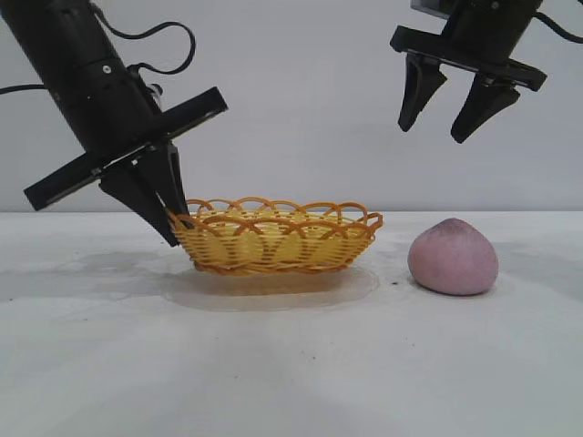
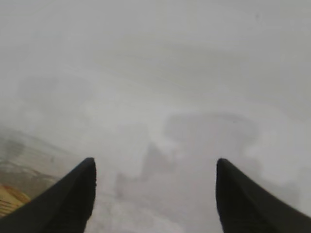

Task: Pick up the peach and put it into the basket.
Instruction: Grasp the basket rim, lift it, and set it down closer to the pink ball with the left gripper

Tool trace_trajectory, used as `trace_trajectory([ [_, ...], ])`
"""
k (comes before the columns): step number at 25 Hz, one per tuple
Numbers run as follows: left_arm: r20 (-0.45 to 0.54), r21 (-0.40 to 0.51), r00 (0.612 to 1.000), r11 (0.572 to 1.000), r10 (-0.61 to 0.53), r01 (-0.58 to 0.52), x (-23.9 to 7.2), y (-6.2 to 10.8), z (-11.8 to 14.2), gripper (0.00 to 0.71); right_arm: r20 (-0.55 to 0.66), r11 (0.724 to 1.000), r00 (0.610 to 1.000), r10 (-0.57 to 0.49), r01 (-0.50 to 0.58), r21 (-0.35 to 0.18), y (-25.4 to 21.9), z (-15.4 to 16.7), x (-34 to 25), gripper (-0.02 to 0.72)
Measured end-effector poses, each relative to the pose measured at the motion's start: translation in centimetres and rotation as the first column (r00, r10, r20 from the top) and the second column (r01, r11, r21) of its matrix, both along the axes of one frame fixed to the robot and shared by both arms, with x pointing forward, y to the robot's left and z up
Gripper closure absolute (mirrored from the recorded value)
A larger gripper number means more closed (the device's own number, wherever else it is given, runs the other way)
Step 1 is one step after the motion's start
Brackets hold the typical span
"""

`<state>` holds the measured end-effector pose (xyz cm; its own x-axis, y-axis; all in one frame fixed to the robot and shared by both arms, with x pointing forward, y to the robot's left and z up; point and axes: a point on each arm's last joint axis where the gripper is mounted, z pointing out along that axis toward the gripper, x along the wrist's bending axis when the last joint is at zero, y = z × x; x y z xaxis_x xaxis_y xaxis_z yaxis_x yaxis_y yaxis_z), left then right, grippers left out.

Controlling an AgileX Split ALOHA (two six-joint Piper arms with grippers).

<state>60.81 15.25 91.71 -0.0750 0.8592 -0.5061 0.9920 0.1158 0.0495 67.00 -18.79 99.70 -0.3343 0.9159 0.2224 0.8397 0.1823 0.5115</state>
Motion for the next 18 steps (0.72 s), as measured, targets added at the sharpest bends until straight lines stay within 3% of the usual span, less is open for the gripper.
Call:
trace_trajectory([
  [4,-0.001,0.0,1.0,1.0,-0.003,0.003,-0.01,0.0,-0.03,0.71,0.0,1.0,1.0,0.0,0.0,0.0,0.0,0.0,0.0,0.257],
  [5,-0.001,0.0,1.0,1.0,-0.003,0.003,-0.01,0.0,-0.03,0.641,0.0,1.0,1.0,0.0,0.0,0.0,0.0,0.0,0.0,0.257],
  [7,0.0,0.0,1.0,1.0,-0.005,0.005,-0.01,0.0,-0.03,0.641,0.0,1.0,1.0,0.0,0.0,0.0,0.0,0.0,0.0,0.257],
  [12,0.002,0.001,1.0,1.0,-0.008,0.008,-0.01,0.0,-0.03,0.409,0.0,1.0,1.0,0.0,0.0,0.0,0.0,0.0,0.0,0.257],
  [14,0.005,0.001,1.0,1.0,-0.013,0.013,-0.01,-0.01,-0.03,0.358,0.0,1.0,1.0,0.0,0.0,0.0,0.0,0.0,0.0,0.257],
  [18,-0.009,0.005,0.999,0.999,-0.04,0.04,-0.24,0.01,-0.06,0.374,0.0,1.0,1.0,0.0,0.0,0.0,0.0,0.0,0.0,0.257],
])
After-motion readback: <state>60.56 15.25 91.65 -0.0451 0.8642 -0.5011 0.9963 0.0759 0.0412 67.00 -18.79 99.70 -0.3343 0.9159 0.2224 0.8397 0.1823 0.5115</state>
